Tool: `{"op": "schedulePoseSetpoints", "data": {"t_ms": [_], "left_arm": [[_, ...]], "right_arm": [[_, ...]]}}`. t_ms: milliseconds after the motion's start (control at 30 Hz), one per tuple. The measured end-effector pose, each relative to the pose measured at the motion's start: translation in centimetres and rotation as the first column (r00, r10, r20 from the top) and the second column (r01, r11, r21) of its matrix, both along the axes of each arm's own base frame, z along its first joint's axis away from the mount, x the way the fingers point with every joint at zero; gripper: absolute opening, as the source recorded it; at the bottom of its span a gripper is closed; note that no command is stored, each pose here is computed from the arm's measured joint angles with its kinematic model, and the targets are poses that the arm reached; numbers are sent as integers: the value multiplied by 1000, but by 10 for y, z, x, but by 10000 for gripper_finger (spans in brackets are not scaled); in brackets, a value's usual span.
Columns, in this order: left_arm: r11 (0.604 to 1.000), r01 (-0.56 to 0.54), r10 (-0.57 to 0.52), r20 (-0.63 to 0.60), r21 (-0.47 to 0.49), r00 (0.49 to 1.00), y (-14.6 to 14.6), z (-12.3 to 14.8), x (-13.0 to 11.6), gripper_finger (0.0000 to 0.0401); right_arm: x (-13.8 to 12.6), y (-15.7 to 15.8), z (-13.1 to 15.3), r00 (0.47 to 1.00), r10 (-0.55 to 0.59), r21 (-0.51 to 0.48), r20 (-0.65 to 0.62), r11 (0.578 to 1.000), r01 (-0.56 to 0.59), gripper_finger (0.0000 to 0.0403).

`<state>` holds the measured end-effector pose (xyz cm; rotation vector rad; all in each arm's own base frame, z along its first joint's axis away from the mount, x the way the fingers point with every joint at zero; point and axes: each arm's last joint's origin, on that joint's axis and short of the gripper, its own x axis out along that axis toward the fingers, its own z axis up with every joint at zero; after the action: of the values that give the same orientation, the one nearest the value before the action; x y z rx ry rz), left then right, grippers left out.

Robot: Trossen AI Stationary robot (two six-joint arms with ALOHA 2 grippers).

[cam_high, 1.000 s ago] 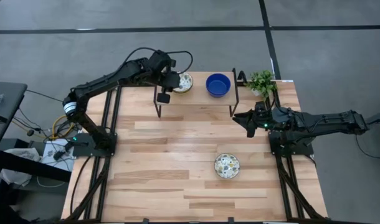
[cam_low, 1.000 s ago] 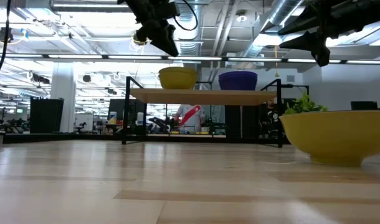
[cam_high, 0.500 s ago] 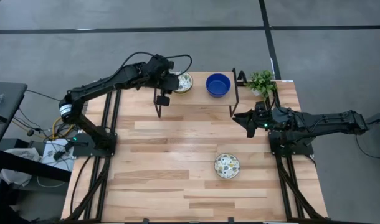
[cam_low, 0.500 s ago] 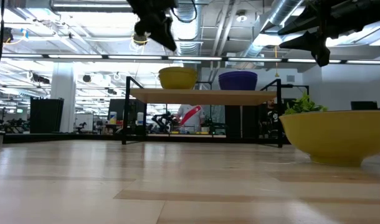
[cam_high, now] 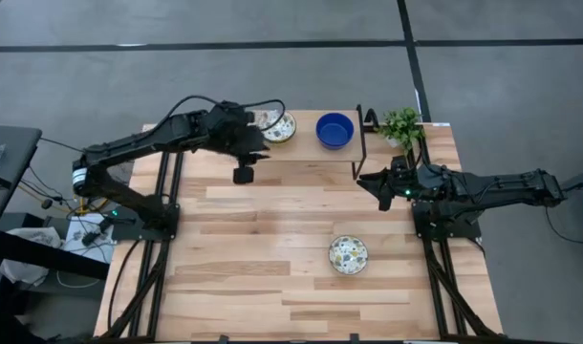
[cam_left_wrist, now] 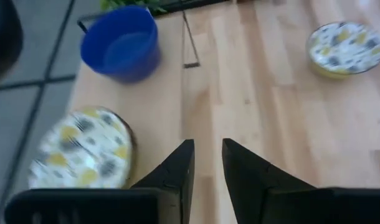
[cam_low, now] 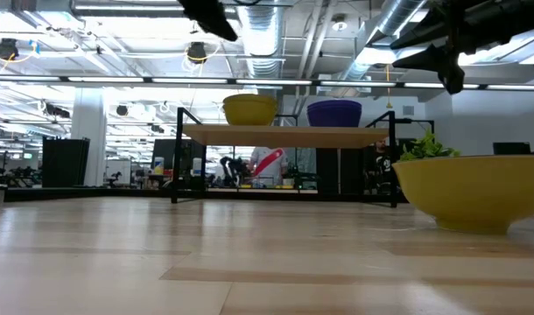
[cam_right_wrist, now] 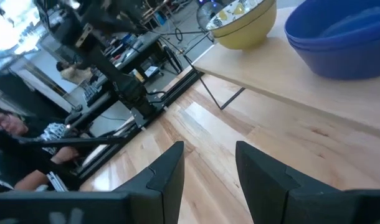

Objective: Pick & Place Mini bowls
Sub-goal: Stack the white patterned bowl on top of the white patterned bowl on the shelf

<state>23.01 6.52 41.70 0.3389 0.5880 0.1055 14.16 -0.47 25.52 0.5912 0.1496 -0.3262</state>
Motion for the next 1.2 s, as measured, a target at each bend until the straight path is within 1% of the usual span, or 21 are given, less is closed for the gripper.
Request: {"op": "schedulePoseSetpoints", "data": {"t_ms": [133, 267, 333, 433, 600, 767, 867, 933, 1033, 1200], "left_arm": [[992, -52, 53, 3, -116, 999, -6, -14, -19, 82], [971, -112, 115, 2, -211, 993, -11, -29, -38, 82], [957, -139, 144, 2, -255, 990, -14, -36, -47, 82], [930, -179, 189, 0, -320, 982, -18, -46, -59, 82], [868, -249, 267, -19, -430, 963, -22, -65, -76, 82], [789, -314, 340, -50, -528, 939, -26, -85, -90, 82], [742, -348, 376, -74, -573, 924, -28, -97, -95, 82], [719, -366, 391, -92, -590, 916, -29, -105, -98, 82], [700, -388, 400, -121, -599, 908, -30, -117, -101, 82], [673, -419, 405, -170, -609, 898, -31, -136, -104, 82]], "right_arm": [[0, 0, 0, 999, -25, 95, 25, 995, 23, 133], [0, 0, 0, 998, -49, 177, 45, 983, 40, 134], [0, 0, 0, 997, -55, 199, 50, 979, 44, 134], [0, 0, 0, 997, -55, 200, 50, 979, 44, 133], [0, 0, 0, 997, -56, 199, 50, 979, 45, 133], [0, 0, 0, 997, -57, 199, 50, 979, 46, 134], [0, 0, 0, 996, -65, 228, 57, 972, 50, 132], [0, 0, 0, 996, -69, 246, 60, 968, 52, 133], [0, 2, 0, 998, -25, 249, 59, 968, 10, 134], [2, 14, -1, 991, 125, 269, 52, 954, -135, 133]]}}
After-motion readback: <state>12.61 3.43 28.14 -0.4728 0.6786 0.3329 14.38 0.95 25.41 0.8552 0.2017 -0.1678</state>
